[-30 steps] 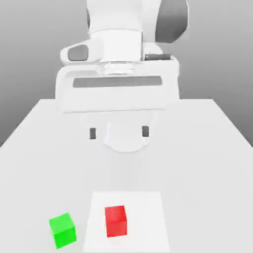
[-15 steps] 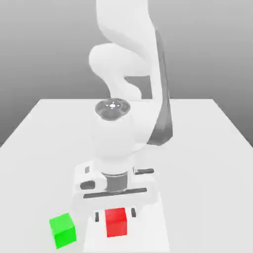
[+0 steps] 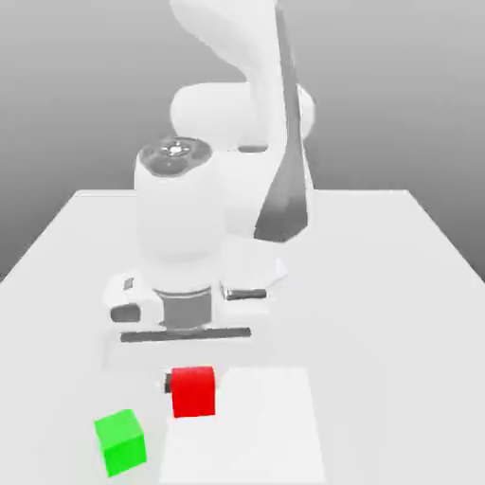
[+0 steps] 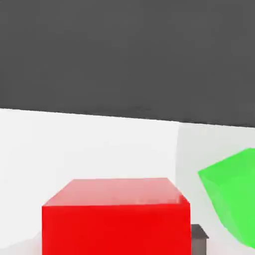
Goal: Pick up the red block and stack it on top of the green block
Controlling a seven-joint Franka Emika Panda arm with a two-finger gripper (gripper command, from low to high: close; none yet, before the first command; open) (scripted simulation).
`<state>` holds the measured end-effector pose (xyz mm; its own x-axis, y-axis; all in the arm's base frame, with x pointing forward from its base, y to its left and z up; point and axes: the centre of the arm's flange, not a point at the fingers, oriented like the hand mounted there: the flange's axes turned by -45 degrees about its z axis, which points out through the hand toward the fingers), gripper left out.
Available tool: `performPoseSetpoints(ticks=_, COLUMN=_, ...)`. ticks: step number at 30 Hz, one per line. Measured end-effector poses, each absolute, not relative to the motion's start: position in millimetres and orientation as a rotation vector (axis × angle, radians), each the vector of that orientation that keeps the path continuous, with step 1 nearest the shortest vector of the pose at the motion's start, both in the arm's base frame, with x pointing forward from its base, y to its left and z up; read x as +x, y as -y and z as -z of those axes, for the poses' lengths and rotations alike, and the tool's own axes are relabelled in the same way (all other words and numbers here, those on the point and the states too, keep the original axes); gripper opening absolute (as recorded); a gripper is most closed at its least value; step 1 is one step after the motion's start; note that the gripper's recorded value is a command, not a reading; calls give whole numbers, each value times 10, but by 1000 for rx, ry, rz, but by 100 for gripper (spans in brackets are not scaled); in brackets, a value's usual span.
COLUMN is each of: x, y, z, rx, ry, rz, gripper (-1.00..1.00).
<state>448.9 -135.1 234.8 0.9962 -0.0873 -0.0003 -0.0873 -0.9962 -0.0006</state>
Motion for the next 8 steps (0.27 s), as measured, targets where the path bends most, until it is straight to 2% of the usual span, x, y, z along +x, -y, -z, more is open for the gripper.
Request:
performPoseSetpoints(ticks=4, x=4501, y=1546, z=-1955, rx=-3134, ry=-202, rz=0, gripper=-100)
performPoseSetpoints(ticks=5, x=4495, y=1552, z=-1862, rx=-3134, ry=-205, rz=0, gripper=100)
performPoseSetpoints(ticks=8, x=4495, y=1552, z=-1862, rx=-3134, ry=-205, rz=0, gripper=100)
